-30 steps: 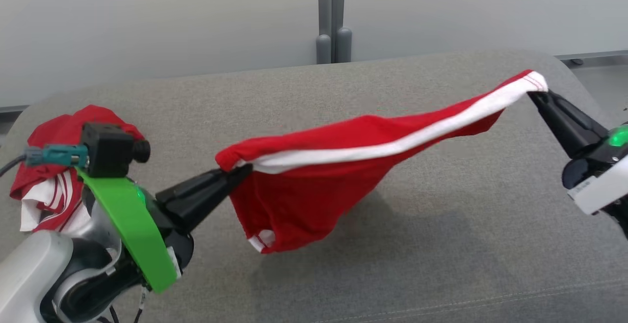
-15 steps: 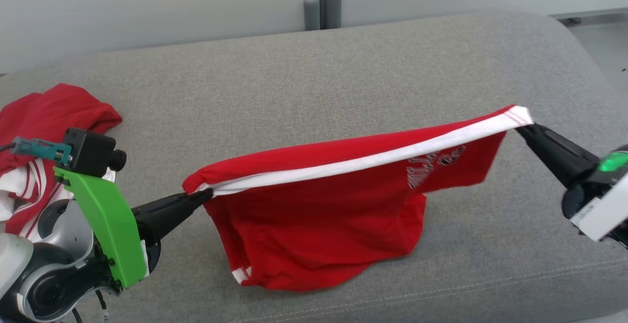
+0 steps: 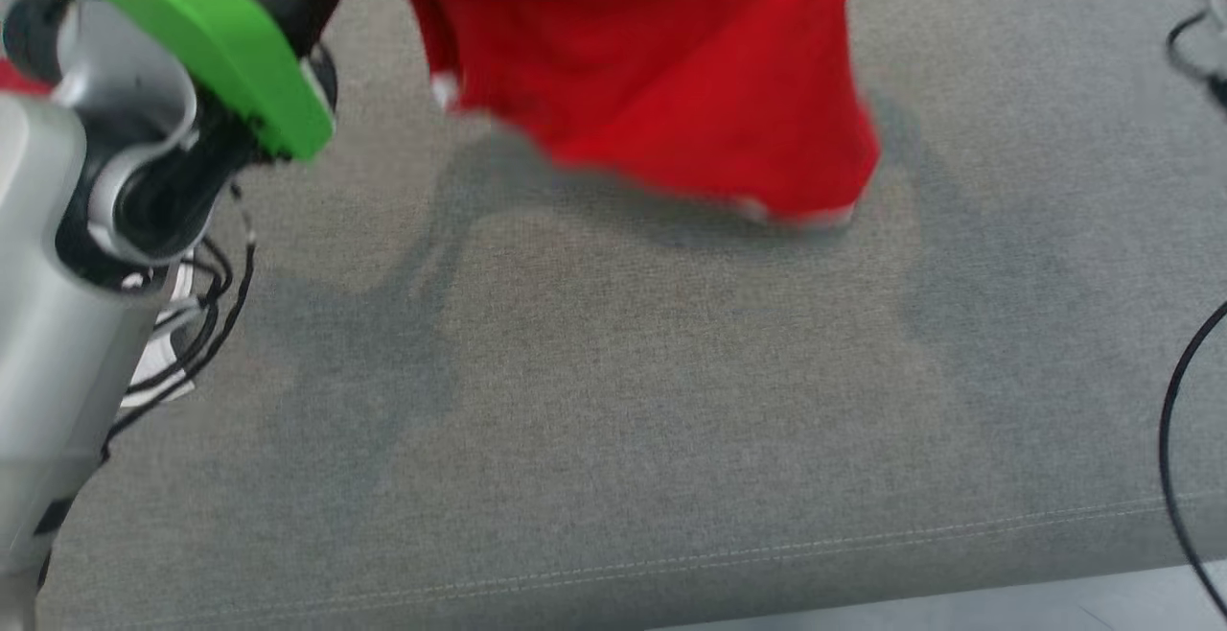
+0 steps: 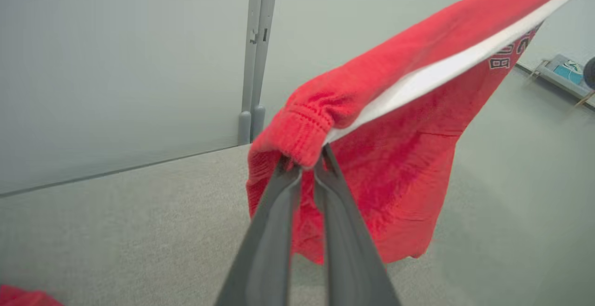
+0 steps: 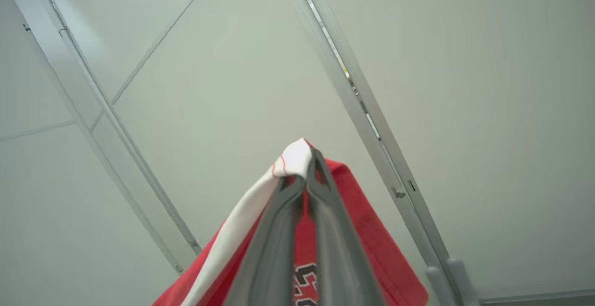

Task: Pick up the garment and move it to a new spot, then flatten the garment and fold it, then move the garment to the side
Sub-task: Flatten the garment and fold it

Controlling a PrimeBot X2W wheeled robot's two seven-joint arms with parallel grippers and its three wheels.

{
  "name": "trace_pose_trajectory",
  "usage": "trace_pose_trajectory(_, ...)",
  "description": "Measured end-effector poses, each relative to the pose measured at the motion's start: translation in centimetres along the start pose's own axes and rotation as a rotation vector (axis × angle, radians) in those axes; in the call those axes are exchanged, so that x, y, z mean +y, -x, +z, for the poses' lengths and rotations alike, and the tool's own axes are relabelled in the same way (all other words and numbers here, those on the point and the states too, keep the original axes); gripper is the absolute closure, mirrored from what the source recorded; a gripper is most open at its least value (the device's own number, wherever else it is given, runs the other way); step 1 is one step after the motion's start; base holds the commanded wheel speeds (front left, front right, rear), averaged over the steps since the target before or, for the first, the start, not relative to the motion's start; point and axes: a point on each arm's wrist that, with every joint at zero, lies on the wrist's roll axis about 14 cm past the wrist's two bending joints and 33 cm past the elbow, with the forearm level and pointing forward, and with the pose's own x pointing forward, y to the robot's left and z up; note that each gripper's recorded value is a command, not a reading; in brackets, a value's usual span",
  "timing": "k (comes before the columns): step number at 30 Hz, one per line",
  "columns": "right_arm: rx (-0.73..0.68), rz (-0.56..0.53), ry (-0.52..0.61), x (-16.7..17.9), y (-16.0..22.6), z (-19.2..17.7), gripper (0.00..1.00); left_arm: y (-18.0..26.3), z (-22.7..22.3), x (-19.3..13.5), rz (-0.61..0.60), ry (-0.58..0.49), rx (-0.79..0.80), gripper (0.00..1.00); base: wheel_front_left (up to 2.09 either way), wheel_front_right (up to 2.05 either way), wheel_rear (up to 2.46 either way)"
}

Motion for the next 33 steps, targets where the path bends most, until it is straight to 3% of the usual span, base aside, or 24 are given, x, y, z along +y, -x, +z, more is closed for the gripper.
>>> trace_pose_trajectory(2, -0.111, 0.033, 0.056, 0.5, -2.2, 3.3, 1.0, -1.4, 3.0, -1.2, -0.032, -0.036, -0.109, 1.0, 0.0, 0.0, 0.0)
trace_pose_trajectory(4, -0.145, 0.056, 0.098, 0.8, -3.5, 4.3, 1.0, -2.2, 4.3, -1.7, -0.05, -0.067, -0.176, 1.0, 0.0, 0.0, 0.0)
trace_pose_trajectory(6, -0.125, 0.06, 0.103, 0.2, -4.4, 3.0, 1.0, -2.8, 3.4, -1.2, -0.06, -0.088, -0.189, 1.0, 0.0, 0.0, 0.0)
trace_pose_trajectory(10, -0.006, 0.03, 0.067, -2.3, -4.3, -3.6, 1.0, -3.5, -1.6, 1.7, -0.03, -0.073, -0.145, 1.0, 0.0, 0.0, 0.0)
trace_pose_trajectory(17, 0.272, -0.227, -0.005, -12.9, 5.3, -17.4, 1.0, -2.4, -14.6, 5.1, 0.026, 0.022, 0.03, 1.0, 0.0, 0.0, 0.0)
trace_pose_trajectory(22, 0.494, -0.369, -0.095, -15.3, 14.7, -25.1, 1.0, 0.3, -21.4, 7.6, 0.125, 0.088, 0.12, 1.0, 0.0, 0.0, 0.0)
trace_pose_trajectory(26, 0.543, -0.399, -0.113, -15.3, 18.1, -25.9, 1.0, 2.0, -23.5, 6.7, 0.152, 0.153, 0.134, 1.0, 0.0, 0.0, 0.0)
trace_pose_trajectory(33, 0.514, -0.485, -0.065, -17.0, 22.0, -22.3, 1.0, 3.4, -23.8, 1.5, 0.086, 0.255, 0.089, 1.0, 0.0, 0.0, 0.0)
